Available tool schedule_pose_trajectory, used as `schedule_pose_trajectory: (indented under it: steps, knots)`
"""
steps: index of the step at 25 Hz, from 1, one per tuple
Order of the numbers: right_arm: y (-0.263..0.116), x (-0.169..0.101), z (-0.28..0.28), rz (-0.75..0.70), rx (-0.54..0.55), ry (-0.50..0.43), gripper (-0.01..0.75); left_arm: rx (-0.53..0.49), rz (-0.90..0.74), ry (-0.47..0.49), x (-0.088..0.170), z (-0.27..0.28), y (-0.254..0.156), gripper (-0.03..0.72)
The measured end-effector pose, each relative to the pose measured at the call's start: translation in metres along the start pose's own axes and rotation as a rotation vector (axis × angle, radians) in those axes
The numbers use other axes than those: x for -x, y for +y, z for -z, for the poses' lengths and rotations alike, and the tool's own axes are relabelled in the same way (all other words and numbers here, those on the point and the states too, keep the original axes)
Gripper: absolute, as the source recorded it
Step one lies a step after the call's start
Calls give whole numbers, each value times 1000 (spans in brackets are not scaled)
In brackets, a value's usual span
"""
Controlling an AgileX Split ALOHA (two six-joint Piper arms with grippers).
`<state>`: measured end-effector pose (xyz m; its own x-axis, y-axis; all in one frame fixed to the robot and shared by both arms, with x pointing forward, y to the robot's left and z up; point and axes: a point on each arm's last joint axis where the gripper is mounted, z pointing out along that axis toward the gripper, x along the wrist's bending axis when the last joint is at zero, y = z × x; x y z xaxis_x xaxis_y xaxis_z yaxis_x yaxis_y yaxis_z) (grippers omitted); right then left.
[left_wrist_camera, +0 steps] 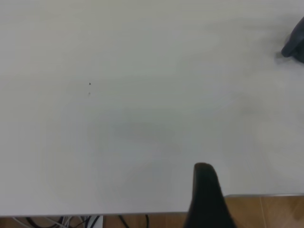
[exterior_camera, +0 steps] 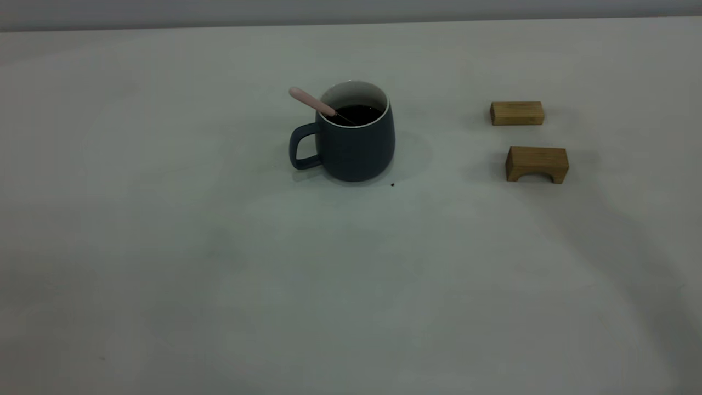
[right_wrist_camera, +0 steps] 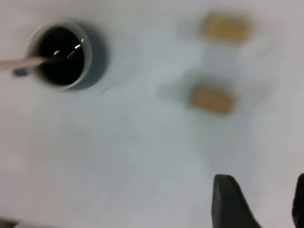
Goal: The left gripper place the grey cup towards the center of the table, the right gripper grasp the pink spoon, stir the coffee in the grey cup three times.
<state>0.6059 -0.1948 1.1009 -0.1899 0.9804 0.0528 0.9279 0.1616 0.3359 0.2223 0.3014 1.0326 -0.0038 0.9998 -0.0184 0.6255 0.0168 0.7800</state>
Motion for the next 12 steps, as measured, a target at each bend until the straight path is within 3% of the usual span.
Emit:
schedule_pose_trajectory:
  steps: [6, 12]
  knots:
    - [-34, 9, 115, 47, 269, -71, 266, 0, 0, 0, 0, 0, 0, 567]
    - [-120, 19, 217, 56, 541, -118, 226, 0, 0, 0, 0, 0, 0, 567]
